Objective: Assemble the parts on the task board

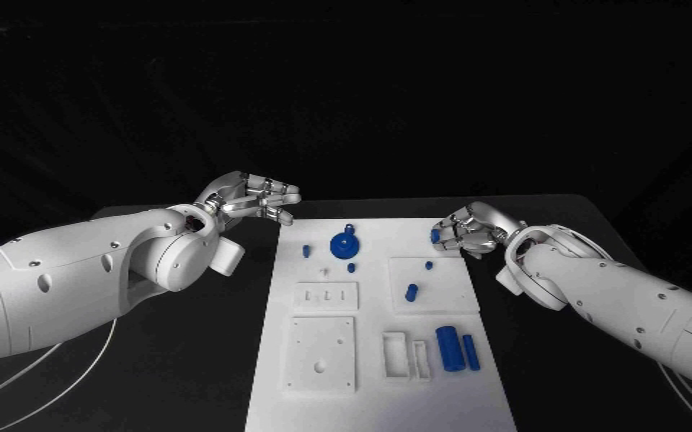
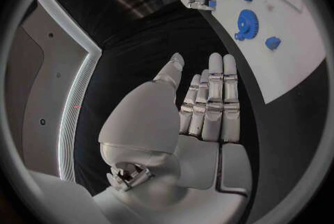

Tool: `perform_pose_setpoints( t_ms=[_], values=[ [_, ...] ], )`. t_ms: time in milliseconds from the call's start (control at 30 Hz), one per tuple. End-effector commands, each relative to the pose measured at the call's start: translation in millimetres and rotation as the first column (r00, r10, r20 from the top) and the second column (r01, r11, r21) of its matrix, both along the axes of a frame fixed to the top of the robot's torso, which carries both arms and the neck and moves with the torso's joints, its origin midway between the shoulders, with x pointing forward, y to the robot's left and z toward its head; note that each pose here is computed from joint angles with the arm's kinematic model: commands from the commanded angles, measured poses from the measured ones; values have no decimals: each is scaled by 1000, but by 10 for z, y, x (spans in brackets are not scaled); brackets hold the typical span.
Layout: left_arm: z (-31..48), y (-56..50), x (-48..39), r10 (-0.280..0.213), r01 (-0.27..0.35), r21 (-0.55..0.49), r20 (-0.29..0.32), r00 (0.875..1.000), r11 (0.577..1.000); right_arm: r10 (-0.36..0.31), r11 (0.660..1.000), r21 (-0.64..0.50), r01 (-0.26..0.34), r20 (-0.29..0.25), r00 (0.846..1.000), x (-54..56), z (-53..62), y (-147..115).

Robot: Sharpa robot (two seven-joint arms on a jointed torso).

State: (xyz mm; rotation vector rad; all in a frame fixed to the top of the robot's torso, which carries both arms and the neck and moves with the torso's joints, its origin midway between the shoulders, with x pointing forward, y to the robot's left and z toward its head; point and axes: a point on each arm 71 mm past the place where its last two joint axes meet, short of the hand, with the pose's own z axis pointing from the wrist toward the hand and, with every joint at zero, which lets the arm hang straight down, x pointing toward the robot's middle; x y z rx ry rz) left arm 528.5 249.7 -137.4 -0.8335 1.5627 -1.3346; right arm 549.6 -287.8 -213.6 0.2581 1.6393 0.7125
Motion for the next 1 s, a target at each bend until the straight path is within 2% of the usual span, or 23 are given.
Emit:
perform_pose_setpoints(
  t_ms=[33,567,1000],
  values=[
    [6,-32,-7,-16,16,-4,2,1000,1000,7,1000,-2,-7,-3,1000,-4,-25,19],
    [5,-35,-8,-23,23,-5,0,1000,1000,5,1000,4,-5,-9,1000,-12,-59,41],
    [4,-26,-10,-21,21,-4,-2,1000,1000,-26,1000,-3,26,-2,1000,-4,-63,12]
  ],
)
